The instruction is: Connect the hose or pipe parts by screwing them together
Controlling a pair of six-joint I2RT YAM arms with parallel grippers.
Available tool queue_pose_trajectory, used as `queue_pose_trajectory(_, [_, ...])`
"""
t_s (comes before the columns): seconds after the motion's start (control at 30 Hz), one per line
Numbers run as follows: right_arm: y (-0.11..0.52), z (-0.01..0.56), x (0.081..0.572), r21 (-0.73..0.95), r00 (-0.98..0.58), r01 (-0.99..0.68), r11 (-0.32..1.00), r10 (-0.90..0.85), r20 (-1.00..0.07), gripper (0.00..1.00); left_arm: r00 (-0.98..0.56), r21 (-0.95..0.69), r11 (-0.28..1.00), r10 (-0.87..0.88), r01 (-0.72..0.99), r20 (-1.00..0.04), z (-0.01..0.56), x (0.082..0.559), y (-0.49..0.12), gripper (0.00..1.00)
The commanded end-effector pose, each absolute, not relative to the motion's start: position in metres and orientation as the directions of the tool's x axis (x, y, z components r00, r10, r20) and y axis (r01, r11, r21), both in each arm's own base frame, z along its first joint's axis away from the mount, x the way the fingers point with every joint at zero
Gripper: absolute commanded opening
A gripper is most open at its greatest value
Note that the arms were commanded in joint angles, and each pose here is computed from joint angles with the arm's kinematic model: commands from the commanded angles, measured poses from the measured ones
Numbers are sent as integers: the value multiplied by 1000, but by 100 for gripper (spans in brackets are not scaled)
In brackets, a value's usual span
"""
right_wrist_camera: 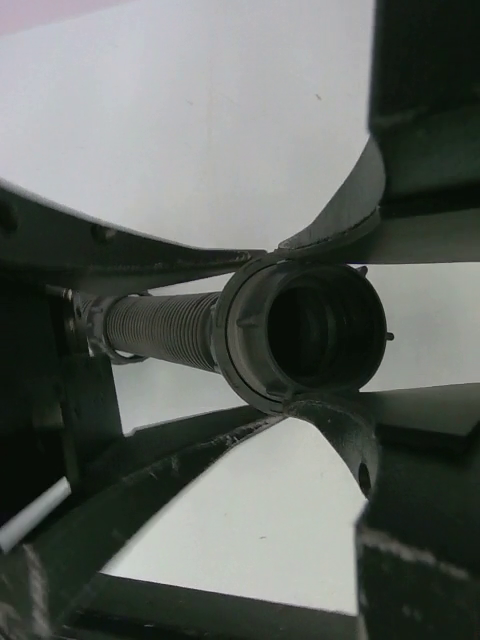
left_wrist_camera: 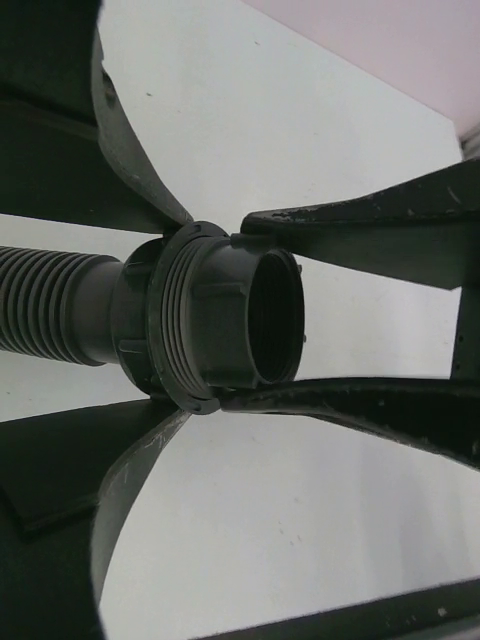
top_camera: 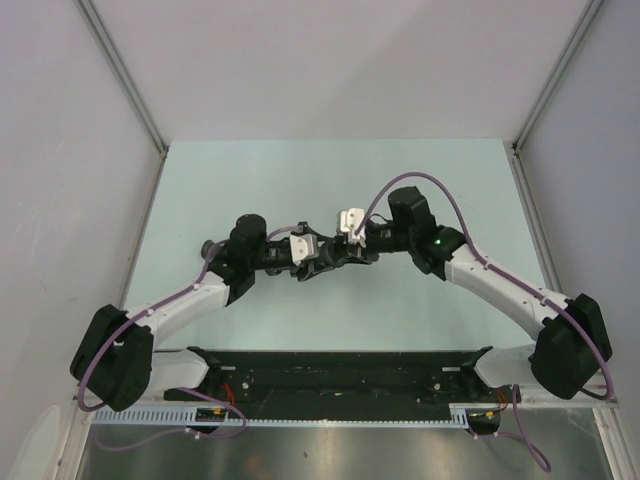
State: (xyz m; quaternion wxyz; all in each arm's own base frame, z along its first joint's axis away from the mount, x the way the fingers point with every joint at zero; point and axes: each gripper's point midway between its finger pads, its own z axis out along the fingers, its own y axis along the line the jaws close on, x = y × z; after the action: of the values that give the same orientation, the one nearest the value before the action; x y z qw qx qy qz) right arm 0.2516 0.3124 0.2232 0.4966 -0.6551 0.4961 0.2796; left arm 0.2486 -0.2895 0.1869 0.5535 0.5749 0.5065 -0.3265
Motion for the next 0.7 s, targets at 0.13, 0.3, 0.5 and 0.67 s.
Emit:
queue_pose_trajectory(0.13, [357,238,270,269,-350,-876,401,-144,-926,11,386,444,272,243,854,-890,217,280,-290,0])
queue_pose_trajectory(0.3, [343,232,286,638,-709,-455,621,181,-682,14,390,464,333,266,821,-882,219,290,-285,0])
queue_pose_trajectory(0.5, [363,252,275,857,-825,-219,466,381,-418,56,380,470,368,292,802,-878,215,298,-285,0])
queue_pose_trajectory(0.67, [344,280,285,781,-705,-347,520,404,-582,79,385,476,376,294,795,-875,217,296,-282,0])
